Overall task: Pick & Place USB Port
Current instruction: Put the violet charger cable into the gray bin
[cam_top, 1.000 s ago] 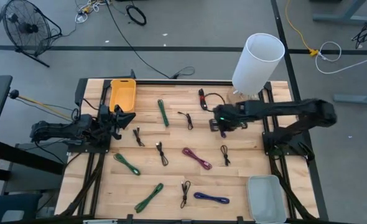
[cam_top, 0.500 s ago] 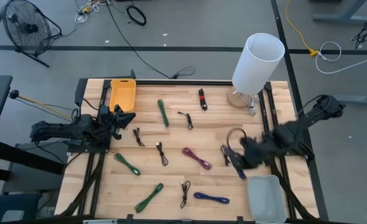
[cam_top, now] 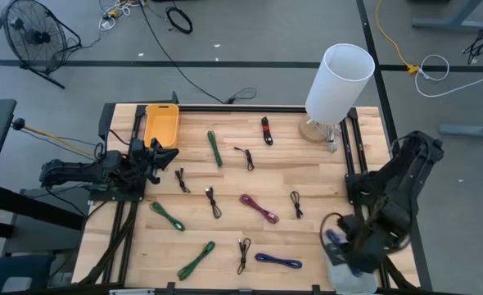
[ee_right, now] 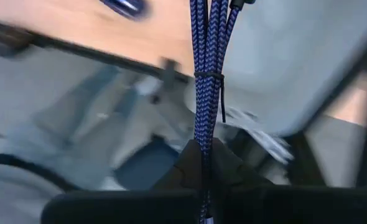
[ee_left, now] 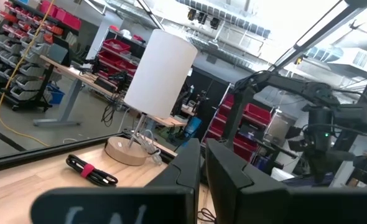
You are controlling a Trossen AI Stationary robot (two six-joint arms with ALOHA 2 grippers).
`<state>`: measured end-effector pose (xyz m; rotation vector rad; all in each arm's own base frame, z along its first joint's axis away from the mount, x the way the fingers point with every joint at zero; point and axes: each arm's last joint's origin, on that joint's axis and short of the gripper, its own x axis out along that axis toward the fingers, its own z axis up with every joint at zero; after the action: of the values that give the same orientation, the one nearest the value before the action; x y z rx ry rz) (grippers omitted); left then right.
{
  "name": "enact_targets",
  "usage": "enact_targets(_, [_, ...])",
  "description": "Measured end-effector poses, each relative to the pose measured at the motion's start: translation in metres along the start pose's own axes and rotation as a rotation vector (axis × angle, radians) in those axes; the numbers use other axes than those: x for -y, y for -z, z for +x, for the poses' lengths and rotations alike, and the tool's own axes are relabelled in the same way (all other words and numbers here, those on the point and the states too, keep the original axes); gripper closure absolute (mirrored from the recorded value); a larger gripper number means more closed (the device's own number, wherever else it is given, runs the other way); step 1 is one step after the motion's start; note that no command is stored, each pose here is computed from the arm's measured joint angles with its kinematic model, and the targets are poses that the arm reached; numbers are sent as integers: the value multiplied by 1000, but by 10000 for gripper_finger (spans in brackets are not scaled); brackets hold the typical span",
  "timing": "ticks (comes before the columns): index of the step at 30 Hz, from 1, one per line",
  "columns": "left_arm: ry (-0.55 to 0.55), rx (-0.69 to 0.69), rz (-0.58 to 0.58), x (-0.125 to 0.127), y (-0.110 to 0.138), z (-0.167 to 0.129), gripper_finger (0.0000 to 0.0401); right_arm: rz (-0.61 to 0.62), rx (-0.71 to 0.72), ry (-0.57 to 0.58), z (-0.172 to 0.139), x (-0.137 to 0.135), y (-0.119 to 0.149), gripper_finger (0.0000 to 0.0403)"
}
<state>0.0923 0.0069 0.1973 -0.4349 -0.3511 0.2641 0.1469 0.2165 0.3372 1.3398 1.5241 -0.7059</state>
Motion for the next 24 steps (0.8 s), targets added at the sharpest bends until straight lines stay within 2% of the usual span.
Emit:
enact_targets(2, [1, 0, -15, 0, 0, 0, 373, -21, -7, 51, -1, 5, 8, 403])
enact_targets(5, [0, -1, -23, 0, 0, 0, 373, -59, -18, 68, 0, 13, 17, 403])
enact_targets(11, [-2, -6, -24, 0, 1, 0, 373, -68, -2, 270, 21, 27, 28, 403])
enact_targets(24, [-2, -6, -56, 0, 1, 0, 373, -82, 80, 357, 70, 18, 39, 403])
